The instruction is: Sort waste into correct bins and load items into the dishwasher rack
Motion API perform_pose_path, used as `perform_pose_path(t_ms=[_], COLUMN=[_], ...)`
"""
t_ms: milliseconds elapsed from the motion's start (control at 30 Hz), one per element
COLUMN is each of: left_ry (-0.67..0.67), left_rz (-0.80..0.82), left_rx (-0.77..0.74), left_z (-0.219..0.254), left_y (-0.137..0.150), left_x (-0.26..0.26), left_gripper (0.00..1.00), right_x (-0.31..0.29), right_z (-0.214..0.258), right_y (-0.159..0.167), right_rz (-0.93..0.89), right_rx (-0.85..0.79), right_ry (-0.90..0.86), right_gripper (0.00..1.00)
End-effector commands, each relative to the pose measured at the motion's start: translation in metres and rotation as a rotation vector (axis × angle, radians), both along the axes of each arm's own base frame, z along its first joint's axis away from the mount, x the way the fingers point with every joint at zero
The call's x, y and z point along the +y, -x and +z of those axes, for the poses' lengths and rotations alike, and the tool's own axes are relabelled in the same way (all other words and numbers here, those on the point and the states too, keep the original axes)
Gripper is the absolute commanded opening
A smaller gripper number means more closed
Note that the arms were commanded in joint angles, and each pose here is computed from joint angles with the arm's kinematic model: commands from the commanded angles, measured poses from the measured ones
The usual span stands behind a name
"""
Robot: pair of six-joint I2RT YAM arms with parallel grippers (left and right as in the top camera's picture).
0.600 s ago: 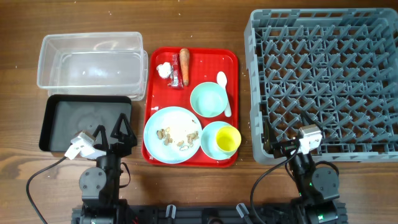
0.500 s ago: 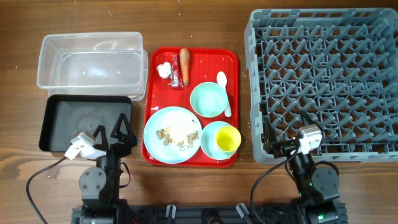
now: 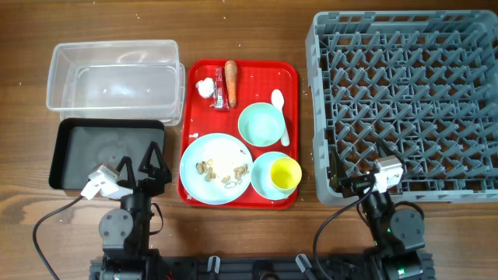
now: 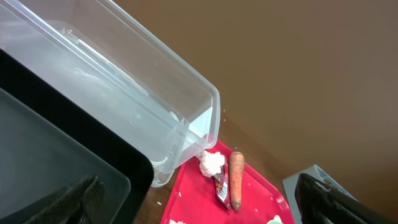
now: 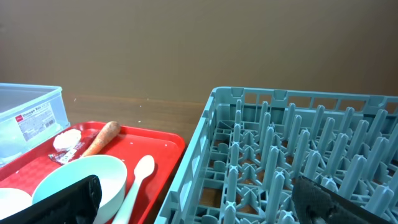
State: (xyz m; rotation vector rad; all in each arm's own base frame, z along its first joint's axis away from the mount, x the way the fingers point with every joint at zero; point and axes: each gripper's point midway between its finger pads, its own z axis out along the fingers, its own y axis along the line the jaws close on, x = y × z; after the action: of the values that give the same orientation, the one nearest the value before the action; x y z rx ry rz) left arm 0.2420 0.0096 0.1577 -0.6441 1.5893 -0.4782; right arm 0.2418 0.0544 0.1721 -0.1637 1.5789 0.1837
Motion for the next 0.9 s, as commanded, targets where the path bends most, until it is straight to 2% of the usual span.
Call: perform_pose_path(t_ms=[0,333,467,700,767,867], left_ry=[-0.016,-0.009,-0.003,-0.007,-0.006,0.005], left_rz=[0.004,-0.026,-0.076,-0.124,-0.126,-0.156], left_rx=[-0.002,-0.002,-0.022,-0.139,-0.121,0.039], left_z=[-0.001,-0.001,0.004,0.046,0.055,0.071], left_y=[0.000,0.000,-0.001,0.001,0.001,-0.019], left_x=[0.001,-0.004,-0.013,-0.021,-0.021,-0.027], left_gripper=[1.00,1.00,1.00,1.00,0.99,0.99], right_x=[-0.001,0.000,0.001,0.021,0.021,0.026], right_z=[0.002,0.002,0.005,0.050,0.058,0.079], right_y=[0.000,0.000,0.000,0.015,0.017,0.005], right_rz=[-0.005,0.003,0.003,0.145,0.142,0.134], right_rx=[-0.007,-0.005,0.016,-0.017,0.024,0.218], right_ry=[-0.014,-0.024,-0.164,-0.219,-0.224,-0.192], right_gripper=[1.00,1.00,1.00,1.00,1.00,1.00])
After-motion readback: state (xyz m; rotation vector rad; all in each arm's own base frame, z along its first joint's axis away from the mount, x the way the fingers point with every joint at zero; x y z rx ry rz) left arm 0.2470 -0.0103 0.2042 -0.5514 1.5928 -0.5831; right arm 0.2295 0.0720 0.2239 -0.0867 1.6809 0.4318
